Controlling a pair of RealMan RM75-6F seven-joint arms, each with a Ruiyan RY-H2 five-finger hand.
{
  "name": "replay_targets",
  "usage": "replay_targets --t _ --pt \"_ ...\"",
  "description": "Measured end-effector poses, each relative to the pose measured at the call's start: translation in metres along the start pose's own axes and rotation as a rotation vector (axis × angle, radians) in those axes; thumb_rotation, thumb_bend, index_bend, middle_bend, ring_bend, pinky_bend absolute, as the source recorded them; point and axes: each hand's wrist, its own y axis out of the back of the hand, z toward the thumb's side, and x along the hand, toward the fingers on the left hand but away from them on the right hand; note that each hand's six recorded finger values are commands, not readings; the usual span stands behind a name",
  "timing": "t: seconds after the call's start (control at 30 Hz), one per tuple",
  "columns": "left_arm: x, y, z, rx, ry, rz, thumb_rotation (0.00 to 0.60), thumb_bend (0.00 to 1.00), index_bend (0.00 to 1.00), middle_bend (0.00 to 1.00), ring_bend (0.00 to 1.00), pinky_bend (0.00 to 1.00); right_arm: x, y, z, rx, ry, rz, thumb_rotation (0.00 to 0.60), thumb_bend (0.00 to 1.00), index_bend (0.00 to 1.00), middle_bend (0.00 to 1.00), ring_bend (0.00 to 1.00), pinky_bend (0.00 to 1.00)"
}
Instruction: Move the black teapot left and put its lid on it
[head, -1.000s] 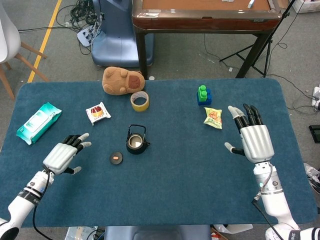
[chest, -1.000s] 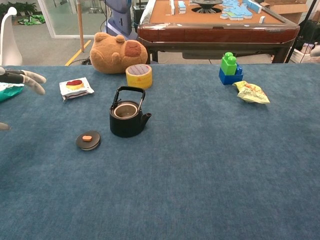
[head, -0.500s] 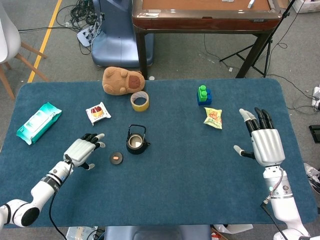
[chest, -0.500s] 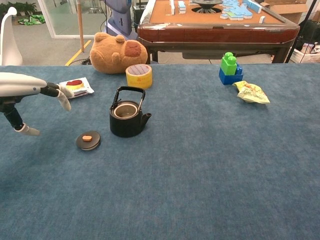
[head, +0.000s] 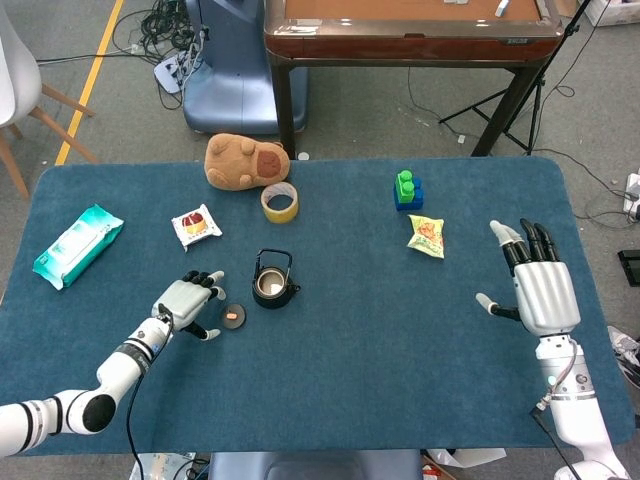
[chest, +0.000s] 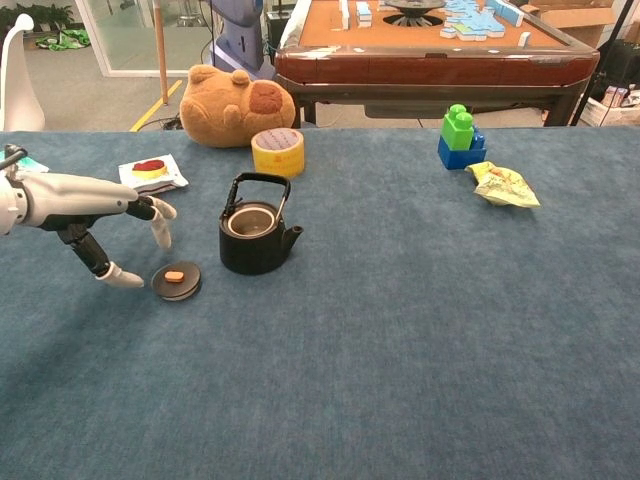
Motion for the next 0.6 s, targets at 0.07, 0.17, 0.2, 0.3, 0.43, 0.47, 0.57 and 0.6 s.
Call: replay_targets --t 0.07,0.17,0.2,0.3,0.43,0.47,0.57,0.6 --pt "0.004 -0.002 0.004 0.008 0.006 -0.002 0.4 0.21 0.27 0.02 0.0 0.01 0.0 -0.001 -0.002 0.0 -0.005 0.002 0.6 0.0 0.06 0.18 0.0 0.01" --pt "0.008 -0.004 0.008 0.01 0.018 0.007 0.398 0.21 0.29 0.02 0.0 0.01 0.001 -0.002 -0.004 -0.002 -0.009 0.007 0.6 0.0 0.07 0.18 0.0 0.01" --pt "0.009 -0.005 0.01 0.007 0.022 0.01 0.399 0.21 0.29 0.02 0.0 0.01 0.001 -0.002 -0.005 -0.002 -0.009 0.007 0.6 0.0 0.07 0.18 0.0 0.01" --pt "0.012 -0.006 0.014 -0.001 0.032 0.018 0.431 0.21 0.29 0.02 0.0 0.01 0.001 -0.002 -0.005 -0.003 -0.009 0.005 0.6 0.0 0.07 0.18 0.0 0.01" --pt "0.017 -0.007 0.019 -0.009 0.033 0.022 0.497 0.21 0.29 0.02 0.0 0.01 0.002 -0.001 -0.007 -0.003 -0.014 0.001 0.6 0.0 0.07 0.18 0.0 0.01" --pt "0.017 -0.008 0.019 -0.011 0.034 0.024 0.505 0.21 0.29 0.02 0.0 0.01 0.003 -0.001 -0.008 -0.002 -0.016 0.001 0.6 0.0 0.07 0.18 0.0 0.01" --pt "0.02 -0.009 0.02 -0.016 0.034 0.028 0.532 0.21 0.29 0.02 0.0 0.01 0.003 0.0 -0.01 -0.005 -0.022 -0.001 0.6 0.0 0.07 0.18 0.0 0.01" --pt "0.021 -0.01 0.02 -0.016 0.035 0.029 0.538 0.21 0.29 0.02 0.0 0.01 0.004 0.0 -0.011 -0.005 -0.023 -0.001 0.6 0.0 0.07 0.18 0.0 0.01"
